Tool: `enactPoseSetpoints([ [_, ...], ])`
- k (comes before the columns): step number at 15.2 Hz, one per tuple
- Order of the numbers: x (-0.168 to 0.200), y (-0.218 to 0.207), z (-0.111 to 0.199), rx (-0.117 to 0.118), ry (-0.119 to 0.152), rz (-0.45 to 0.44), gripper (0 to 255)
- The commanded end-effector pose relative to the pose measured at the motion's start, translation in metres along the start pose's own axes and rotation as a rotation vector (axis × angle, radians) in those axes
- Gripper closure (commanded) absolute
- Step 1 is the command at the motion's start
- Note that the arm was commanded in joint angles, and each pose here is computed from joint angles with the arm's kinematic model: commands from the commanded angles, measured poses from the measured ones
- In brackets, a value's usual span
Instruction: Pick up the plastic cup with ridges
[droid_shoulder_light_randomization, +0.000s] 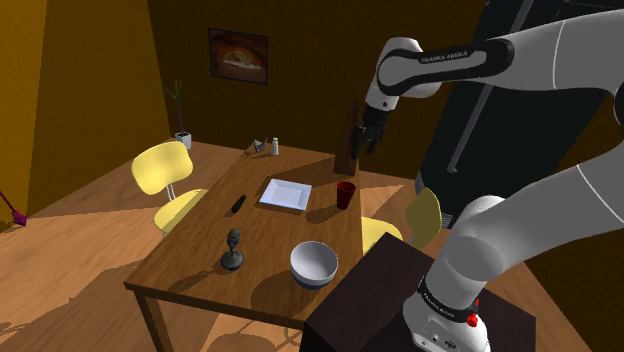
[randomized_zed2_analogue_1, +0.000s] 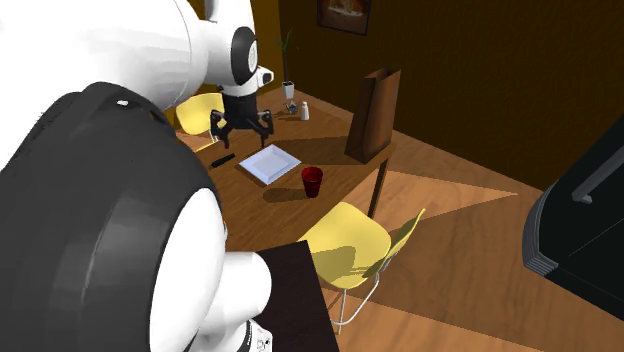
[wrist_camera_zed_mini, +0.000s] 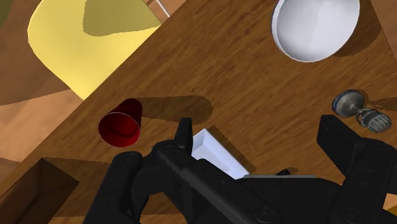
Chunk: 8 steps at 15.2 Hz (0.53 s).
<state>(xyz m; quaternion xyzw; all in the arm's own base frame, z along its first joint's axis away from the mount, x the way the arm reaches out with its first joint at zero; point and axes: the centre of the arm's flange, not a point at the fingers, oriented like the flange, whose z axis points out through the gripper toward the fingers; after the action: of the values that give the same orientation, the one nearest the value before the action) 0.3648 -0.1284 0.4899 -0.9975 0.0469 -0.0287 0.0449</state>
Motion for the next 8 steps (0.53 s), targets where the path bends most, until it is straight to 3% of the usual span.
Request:
enactPoseSetpoints([
  [1,0.01,0.021,0.02,0.006,0.001,-0.003,0],
  [8,0.044,0.09,0.076,0.029,0.0,-0.01,0],
])
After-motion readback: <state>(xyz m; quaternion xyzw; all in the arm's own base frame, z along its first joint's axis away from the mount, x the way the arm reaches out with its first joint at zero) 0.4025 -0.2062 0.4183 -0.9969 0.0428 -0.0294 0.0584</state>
